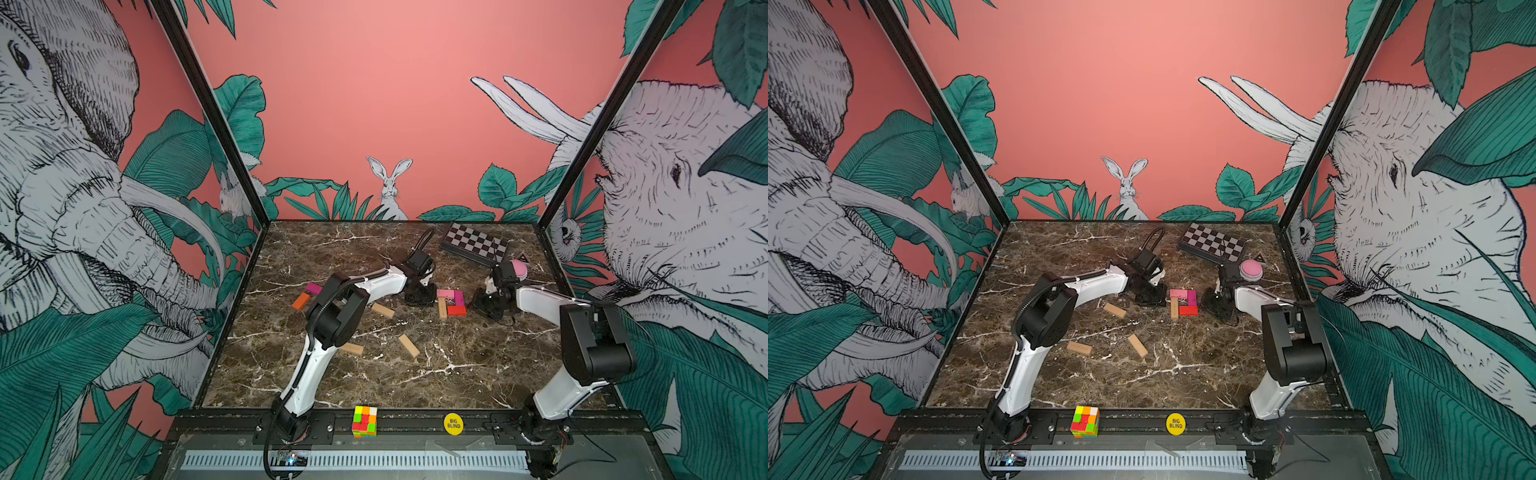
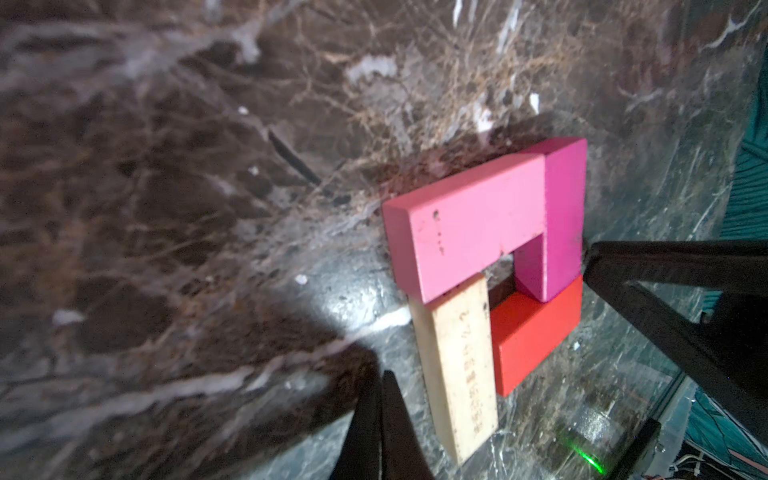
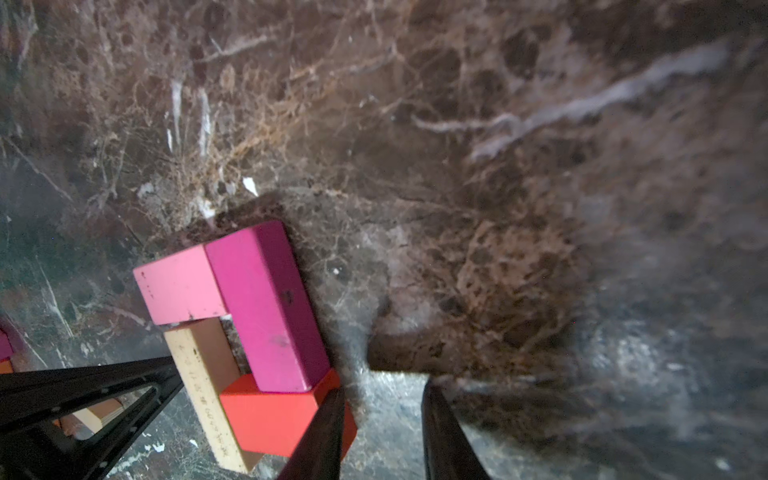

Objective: Assemble the letter p with building blocks
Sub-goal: Assemble the building block at the center of the board.

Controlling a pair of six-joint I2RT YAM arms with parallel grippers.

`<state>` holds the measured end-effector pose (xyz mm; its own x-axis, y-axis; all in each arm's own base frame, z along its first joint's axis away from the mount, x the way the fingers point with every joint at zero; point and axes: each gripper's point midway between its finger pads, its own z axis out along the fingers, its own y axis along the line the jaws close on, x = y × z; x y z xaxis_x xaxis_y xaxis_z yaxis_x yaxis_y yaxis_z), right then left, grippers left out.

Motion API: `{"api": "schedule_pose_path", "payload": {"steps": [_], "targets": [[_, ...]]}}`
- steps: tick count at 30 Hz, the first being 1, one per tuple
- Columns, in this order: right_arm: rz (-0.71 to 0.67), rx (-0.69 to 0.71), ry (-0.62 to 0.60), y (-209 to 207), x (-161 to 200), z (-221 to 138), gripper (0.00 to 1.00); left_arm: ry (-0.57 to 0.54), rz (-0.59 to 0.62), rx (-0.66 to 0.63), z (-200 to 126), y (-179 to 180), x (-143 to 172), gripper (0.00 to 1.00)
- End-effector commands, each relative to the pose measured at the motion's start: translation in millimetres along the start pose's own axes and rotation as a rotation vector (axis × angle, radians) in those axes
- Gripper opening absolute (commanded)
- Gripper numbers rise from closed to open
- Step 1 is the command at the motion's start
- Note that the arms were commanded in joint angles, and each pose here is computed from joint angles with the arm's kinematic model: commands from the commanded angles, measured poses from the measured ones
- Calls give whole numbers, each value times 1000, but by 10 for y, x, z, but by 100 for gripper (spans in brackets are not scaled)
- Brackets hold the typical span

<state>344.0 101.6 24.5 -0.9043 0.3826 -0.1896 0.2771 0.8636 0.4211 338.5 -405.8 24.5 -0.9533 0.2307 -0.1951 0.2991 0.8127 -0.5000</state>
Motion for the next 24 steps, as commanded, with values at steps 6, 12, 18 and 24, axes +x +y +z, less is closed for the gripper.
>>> {"api": "schedule_pose_path", "payload": {"steps": [6,12,18,24], "targets": [[20,86,112,-164,394,86,32,59,-39,-65,53,184,207,7],[15,98,107,-167,398,71,32,65,-37,-60,58,183,227,8],[19,124,95,-200,362,56,32,65,-37,-53,54,170,230,8],[21,135,67,-168,221,-13,32,67,-31,-49,25,163,250,8]]}}
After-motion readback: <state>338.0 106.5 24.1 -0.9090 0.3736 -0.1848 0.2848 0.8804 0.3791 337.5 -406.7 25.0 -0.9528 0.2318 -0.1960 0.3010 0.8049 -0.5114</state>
